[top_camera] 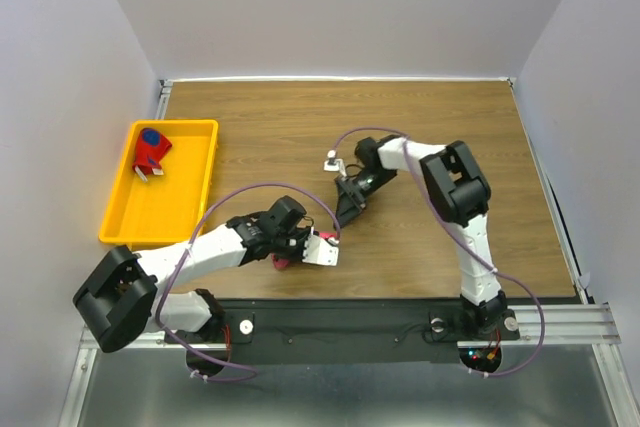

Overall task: Roll the towels
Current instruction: Place the rolled towel into the container

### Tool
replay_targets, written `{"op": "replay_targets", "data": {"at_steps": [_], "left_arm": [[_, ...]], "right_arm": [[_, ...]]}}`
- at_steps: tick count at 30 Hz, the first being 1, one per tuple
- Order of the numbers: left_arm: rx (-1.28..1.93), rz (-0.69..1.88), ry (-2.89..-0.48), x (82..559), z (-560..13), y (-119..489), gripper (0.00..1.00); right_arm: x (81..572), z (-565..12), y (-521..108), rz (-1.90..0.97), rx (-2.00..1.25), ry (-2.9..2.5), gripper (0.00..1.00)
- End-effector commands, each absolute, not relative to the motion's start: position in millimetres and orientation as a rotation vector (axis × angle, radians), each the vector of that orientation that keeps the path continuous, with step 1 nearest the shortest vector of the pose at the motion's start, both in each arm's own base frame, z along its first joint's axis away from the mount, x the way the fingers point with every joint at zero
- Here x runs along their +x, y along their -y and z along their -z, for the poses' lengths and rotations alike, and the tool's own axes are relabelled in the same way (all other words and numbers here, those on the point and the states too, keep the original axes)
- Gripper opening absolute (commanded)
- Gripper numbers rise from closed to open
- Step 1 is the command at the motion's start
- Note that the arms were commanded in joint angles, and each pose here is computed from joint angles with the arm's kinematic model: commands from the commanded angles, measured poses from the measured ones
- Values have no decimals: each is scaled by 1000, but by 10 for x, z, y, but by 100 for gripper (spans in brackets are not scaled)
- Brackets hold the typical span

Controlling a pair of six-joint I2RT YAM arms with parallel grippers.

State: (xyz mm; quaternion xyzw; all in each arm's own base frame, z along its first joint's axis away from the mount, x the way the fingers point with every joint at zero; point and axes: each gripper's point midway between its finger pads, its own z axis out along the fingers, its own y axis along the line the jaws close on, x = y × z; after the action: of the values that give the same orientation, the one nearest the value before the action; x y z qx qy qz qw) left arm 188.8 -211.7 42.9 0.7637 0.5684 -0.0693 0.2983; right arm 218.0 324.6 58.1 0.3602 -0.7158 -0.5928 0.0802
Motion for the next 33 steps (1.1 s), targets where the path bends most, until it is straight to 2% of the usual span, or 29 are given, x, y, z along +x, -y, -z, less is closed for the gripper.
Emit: {"op": "replay_targets", "data": {"at_steps": [1,5,8,9,10,14,20,25,33], "left_arm": [[1907,287,-1732,1776,-555,2062,0],[1695,381,-1882,1975,-757,2039,0],[1433,439,-2022,2359,-1000,1890,0],[1145,450,-2061,2851,-1504,1649,0],[1136,442,-2033,2912,-1626,1667,0],[890,376,-2066,3393,-2013,1167,0],[466,134,-2140,4124,-2293,-192,0],[234,-31,-2190,4518,-2197,-994,0],[97,-254,-2251,4778,-1659,-1504,0]], "right_arm": [[2772,-265,-2657,1540,1124,2465,100],[3174,-570,-2325,1563,1056,2636,100],[3264,-711,-2196,1577,1044,2686,100],[3211,-838,-2125,1594,1055,2704,100],[3210,-839,-2124,1594,1055,2704,100],[3118,-906,-2113,1617,1065,2692,100],[3012,-870,-2106,1647,1052,2661,100],[2965,-841,-2098,1651,1051,2648,100],[2928,-815,-2081,1644,1045,2644,100]]}}
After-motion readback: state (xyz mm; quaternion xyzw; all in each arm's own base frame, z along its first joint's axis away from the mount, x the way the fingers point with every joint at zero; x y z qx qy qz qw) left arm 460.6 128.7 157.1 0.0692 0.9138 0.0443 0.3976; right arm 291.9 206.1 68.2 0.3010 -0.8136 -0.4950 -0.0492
